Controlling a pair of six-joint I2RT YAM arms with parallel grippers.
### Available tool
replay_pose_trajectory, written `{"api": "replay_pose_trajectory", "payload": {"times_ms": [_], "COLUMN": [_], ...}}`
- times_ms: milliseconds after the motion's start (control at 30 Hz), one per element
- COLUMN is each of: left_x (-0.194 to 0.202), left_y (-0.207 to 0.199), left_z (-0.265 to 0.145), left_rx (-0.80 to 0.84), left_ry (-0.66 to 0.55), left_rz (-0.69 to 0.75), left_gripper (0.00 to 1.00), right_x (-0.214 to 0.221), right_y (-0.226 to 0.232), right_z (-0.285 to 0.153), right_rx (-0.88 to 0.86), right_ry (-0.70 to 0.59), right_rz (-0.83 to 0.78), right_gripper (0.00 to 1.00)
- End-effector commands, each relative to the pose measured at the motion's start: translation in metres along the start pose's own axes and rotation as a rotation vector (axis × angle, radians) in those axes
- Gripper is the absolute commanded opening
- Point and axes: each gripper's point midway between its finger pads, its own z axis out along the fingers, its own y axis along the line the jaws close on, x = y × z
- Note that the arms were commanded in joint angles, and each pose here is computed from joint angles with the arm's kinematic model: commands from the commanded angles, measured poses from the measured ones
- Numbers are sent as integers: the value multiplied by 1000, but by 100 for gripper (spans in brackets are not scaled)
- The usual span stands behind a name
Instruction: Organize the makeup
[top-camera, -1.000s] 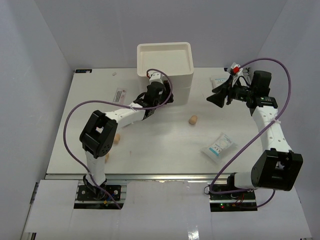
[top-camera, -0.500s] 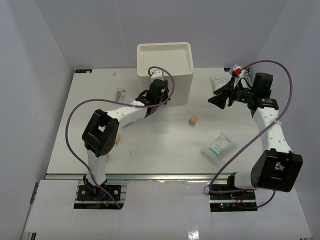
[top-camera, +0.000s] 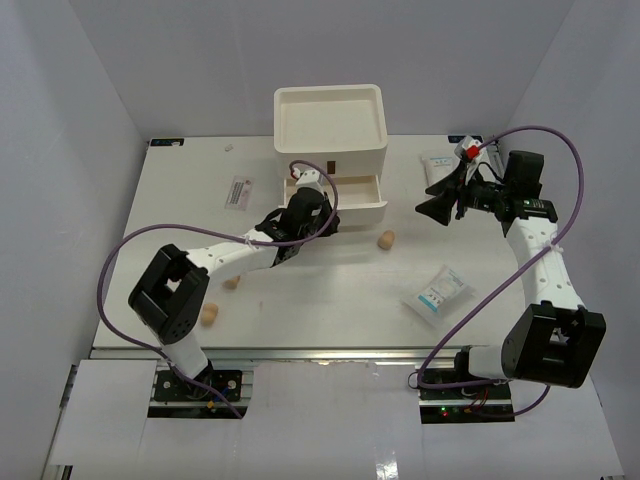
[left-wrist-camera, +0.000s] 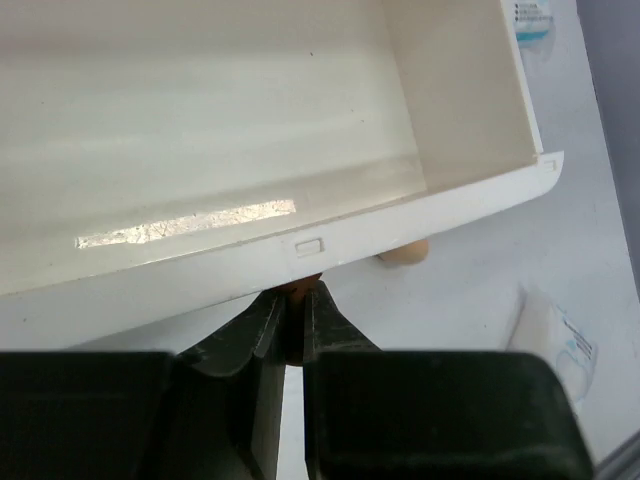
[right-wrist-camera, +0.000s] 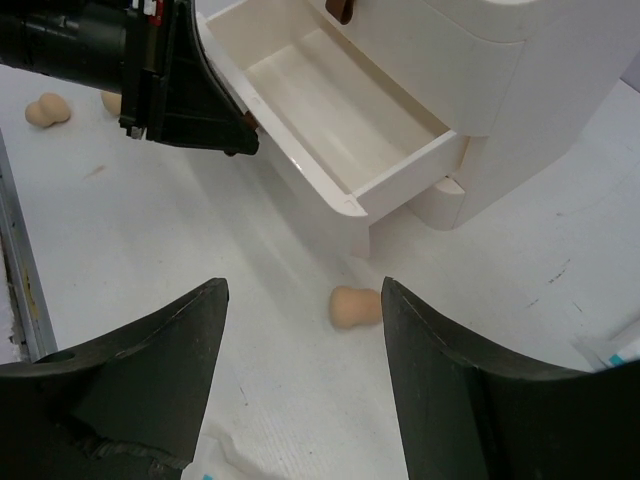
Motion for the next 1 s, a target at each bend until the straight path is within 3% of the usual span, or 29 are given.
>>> {"api": "replay_pose_trajectory", "payload": {"times_ms": [0,167,300,433,500,667,967], "left_x": [-13,-15,-19,-28,-32,-44,-66], "left_y": [-27,-28,-28,-37,-40,-53,-55], "left_z": [-26,-28,-32,-42,-49,-77,-133], "left_rx": [88,84,77,114,132,226,286], "left_ry": [-23,-27,-31,-35,-40,-51,-78], "left_rz": [-55,-64,-60,-22,-10,55,145], "left_gripper": [12,19,58,87,94,98,98], "right_x": [-1,3,8,23,32,65,129], "right_y": [12,19,28,48,60,68,91], "right_z": [-4,-6,-9,-14,-19,-22,-26], "right_rx": [-45,-85,-149,-253,-317,-381,-574], "right_ry": [-6,12,32,54,79,223,477], "right_rz": [-61,-92,-215,-369,-466,-658,-713], "right_gripper": [70,70,72,76,80,84,78]}}
